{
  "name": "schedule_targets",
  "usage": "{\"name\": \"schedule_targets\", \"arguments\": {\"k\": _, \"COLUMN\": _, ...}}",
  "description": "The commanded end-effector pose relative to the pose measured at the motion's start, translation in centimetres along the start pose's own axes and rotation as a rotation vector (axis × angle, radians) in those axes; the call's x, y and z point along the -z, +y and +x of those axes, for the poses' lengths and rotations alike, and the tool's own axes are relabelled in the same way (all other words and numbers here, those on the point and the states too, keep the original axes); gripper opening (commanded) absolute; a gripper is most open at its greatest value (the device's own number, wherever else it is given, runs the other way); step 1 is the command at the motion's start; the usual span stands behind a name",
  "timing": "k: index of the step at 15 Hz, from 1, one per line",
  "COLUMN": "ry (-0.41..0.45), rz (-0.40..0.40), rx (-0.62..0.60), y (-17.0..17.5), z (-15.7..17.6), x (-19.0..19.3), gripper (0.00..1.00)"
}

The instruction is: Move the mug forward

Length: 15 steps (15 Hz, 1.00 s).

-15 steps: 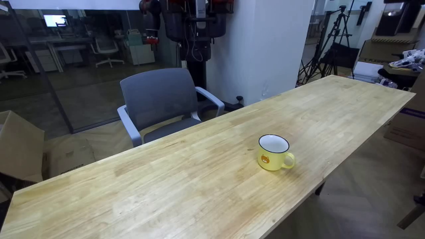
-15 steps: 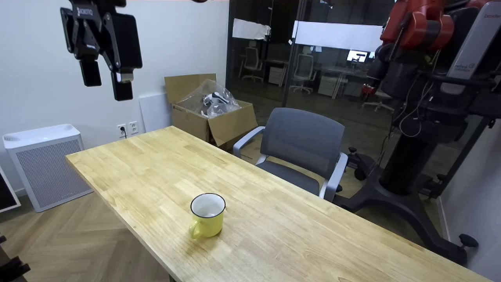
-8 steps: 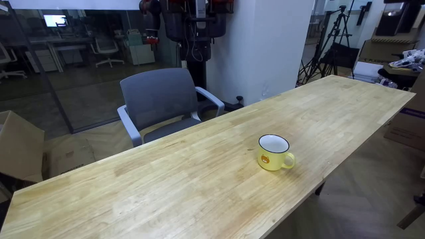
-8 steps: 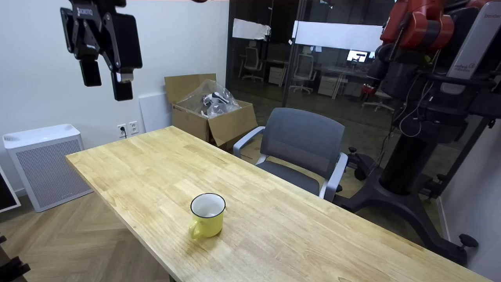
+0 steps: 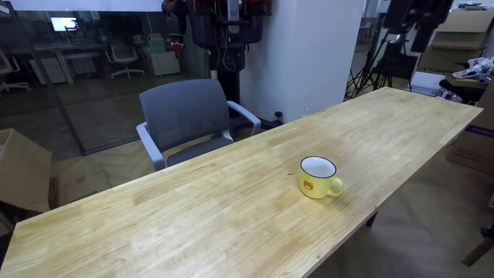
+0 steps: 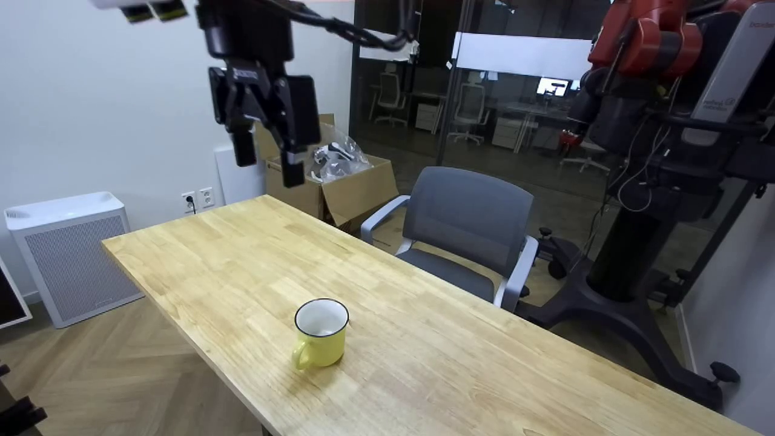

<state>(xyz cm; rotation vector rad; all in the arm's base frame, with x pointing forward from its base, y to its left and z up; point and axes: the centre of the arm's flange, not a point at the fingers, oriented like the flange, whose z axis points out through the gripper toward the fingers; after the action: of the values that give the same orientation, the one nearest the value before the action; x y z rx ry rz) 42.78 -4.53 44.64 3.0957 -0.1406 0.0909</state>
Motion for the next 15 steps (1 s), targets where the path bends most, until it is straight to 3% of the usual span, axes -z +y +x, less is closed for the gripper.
{"name": "schedule_targets", "arguments": {"k": 1, "ry": 0.006, "rz": -0.080, "rx": -0.073, "y": 1.5, "z": 7.1, "x": -2.3, "gripper": 1.00}}
{"name": "schedule_targets", "arguments": {"k": 2, "ry": 0.007, "rz": -0.036, "rx": -0.024, "y": 1.3, "z": 2.9, "x": -1.8, "gripper": 1.00}}
{"name": "schedule_targets", "arguments": {"k": 8, "ry": 0.013, "rz": -0.034, "rx": -0.020, "y": 1.4, "z": 4.0, "x": -3.0, "gripper": 1.00}}
{"name": "schedule_targets", "arguments": {"k": 13, "ry": 0.016, "rz": -0.027, "rx": 0.112, "y": 2.4, "z": 7.4, "x": -7.8, "gripper": 1.00}}
{"name": "schedule_targets", "arguments": {"k": 15, "ry": -0.020, "rz": -0.022, "rx": 0.147, "y": 2.7, "z": 8.7, "x": -10.8, "gripper": 1.00}}
